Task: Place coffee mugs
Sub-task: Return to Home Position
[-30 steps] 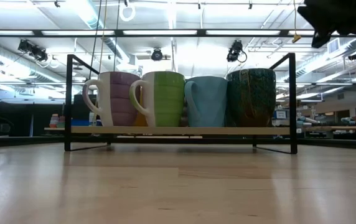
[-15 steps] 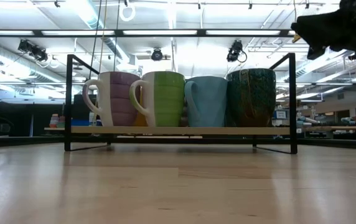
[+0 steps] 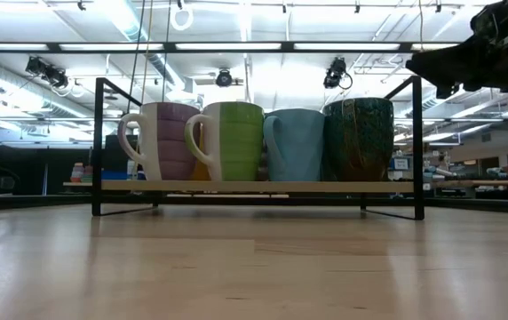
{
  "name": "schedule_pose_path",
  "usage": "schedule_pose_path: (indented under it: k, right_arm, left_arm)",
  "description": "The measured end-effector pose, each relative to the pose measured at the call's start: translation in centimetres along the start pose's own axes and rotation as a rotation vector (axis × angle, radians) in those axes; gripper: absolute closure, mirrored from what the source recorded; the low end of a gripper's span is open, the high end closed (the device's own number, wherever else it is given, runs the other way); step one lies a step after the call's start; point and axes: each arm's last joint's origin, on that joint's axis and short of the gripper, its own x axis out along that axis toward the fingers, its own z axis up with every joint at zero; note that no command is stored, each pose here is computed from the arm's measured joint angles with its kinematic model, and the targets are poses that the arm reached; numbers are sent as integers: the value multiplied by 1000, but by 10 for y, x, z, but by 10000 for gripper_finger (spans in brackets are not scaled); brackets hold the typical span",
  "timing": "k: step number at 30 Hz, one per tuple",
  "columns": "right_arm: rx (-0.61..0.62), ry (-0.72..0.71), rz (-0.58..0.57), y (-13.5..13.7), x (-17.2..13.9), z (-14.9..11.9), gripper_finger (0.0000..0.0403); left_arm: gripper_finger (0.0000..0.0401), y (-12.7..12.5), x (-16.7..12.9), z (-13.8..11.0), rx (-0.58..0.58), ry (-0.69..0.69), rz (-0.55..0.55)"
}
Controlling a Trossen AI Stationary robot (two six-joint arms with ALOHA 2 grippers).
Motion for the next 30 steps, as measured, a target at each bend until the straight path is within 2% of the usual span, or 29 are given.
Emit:
schedule_pose_path:
  k: [7, 12, 18, 24, 30]
  right_arm:
    - [0, 4, 0, 0, 0, 0, 290]
    - [1, 4, 0, 0, 0, 0, 290]
    - [1, 4, 0, 0, 0, 0, 290]
    - [1, 0, -5, 0, 0, 0, 290]
    - [1, -3, -7, 0, 0, 0, 290]
  left_arm:
    - [142, 0, 0, 0, 1, 0, 0]
    - [142, 5, 1, 2, 87, -5, 4]
    - [142, 35, -27, 12, 65, -40, -94]
    - [142, 59, -61, 13, 76, -52, -59]
    - [142, 67, -77, -15, 58, -70, -101]
